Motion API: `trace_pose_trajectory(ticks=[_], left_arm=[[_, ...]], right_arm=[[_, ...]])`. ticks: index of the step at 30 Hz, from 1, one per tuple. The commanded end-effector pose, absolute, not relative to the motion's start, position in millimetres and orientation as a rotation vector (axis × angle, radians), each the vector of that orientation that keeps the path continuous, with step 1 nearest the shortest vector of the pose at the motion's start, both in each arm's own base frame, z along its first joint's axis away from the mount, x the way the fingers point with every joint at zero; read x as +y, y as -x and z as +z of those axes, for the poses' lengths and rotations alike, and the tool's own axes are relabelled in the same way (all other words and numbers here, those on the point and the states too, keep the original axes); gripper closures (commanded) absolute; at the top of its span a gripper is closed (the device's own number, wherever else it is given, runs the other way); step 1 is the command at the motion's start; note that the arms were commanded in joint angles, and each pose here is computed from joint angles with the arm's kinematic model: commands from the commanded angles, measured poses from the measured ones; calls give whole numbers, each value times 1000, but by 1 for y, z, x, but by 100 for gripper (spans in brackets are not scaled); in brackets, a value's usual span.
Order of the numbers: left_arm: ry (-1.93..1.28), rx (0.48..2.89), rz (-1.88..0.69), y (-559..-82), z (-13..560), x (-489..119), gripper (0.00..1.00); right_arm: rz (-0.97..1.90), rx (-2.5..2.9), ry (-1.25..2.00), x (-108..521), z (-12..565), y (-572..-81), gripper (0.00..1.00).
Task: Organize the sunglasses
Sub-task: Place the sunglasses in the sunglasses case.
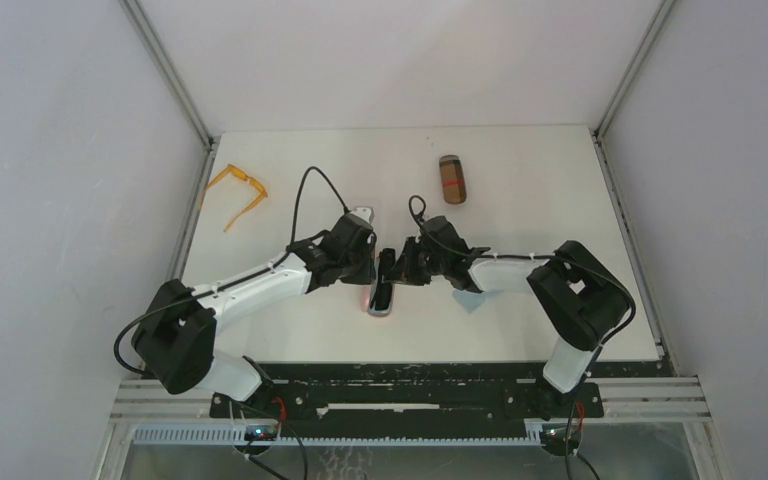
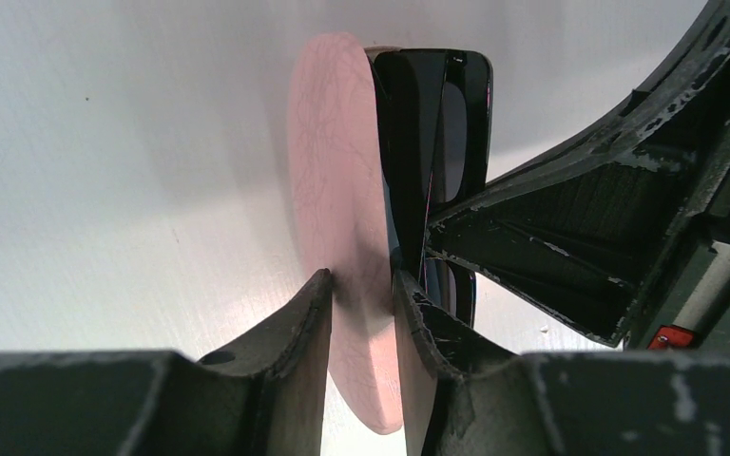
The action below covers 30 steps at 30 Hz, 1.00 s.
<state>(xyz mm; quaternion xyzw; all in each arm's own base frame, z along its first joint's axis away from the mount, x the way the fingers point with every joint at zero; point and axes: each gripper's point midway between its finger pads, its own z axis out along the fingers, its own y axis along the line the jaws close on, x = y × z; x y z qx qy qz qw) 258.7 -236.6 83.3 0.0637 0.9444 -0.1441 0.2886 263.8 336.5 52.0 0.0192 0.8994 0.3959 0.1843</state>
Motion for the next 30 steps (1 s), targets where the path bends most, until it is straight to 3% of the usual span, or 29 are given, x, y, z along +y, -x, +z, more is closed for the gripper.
trace_pose_trajectory(ticks=[1,23,30], left_arm=[[-180,2486,-422,-259,92,-241,66],[-181,2491,-426,-258,91,-241,67],[-179,2496,-423,-257,89,-240,67]], right_arm=[[1181,2478,-6,351,67,-271,100],[1245,2512,-36,359,44,-275,100],[1146,2514,-32,348,47,-276,87]])
